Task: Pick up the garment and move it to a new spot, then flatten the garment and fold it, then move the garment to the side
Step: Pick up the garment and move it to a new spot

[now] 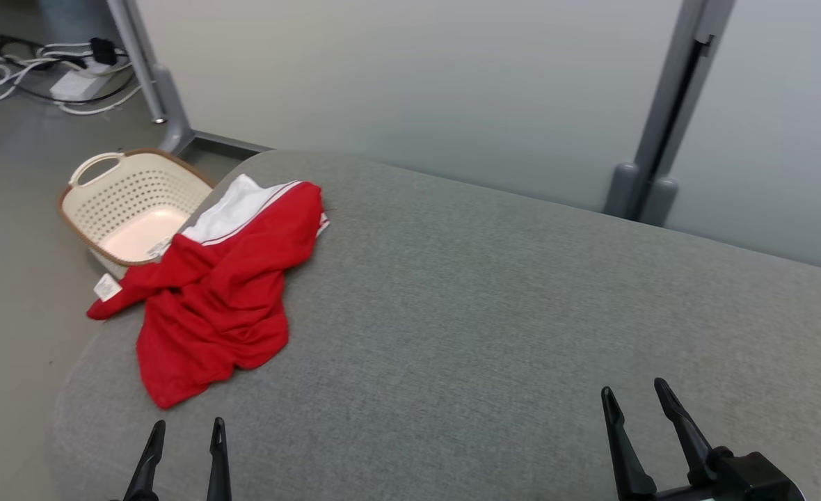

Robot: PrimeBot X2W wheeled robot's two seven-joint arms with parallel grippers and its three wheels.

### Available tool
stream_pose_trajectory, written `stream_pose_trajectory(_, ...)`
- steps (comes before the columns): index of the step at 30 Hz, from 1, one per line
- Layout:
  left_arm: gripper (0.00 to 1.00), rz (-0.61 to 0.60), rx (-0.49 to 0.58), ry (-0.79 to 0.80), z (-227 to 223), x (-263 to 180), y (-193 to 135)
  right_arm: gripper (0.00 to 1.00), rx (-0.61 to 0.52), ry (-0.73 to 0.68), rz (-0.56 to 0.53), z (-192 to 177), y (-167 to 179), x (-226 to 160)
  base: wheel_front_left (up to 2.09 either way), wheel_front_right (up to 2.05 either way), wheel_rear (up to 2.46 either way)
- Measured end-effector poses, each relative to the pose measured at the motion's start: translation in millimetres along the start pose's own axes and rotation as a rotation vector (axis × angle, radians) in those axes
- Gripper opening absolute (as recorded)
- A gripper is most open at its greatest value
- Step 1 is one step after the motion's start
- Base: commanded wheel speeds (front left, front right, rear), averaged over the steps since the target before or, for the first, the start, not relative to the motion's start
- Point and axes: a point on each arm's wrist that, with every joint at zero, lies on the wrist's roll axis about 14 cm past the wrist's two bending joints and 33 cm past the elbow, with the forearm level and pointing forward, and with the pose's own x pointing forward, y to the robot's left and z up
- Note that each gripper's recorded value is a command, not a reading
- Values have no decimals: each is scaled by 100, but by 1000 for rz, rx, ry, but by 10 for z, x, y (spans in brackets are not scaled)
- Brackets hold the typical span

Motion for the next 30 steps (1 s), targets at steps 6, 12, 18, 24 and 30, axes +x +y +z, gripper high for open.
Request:
stream_pose_trajectory(6, 100, 107, 6, -7, 27, -153, 311, 100, 20, 19, 95, -63, 257, 176, 0, 0, 0)
stream_pose_trajectory(12, 100, 132, 14, 8, 7, -169, 361, 100, 25, 39, 112, -143, 286, 234, 0, 0, 0)
stream_pose_trajectory(18, 100, 109, 24, -18, 112, 15, 302, 100, 19, 65, 98, -243, 212, 235, 0, 0, 0)
stream_pose_trajectory(24, 100, 38, 79, -206, 780, 740, 184, 100, -1, 70, 93, -320, 31, 393, 0, 0, 0)
stream_pose_trajectory(30, 100, -3, 155, -107, 694, 1646, 220, 100, -32, 88, 111, -496, -196, 602, 0, 0, 0)
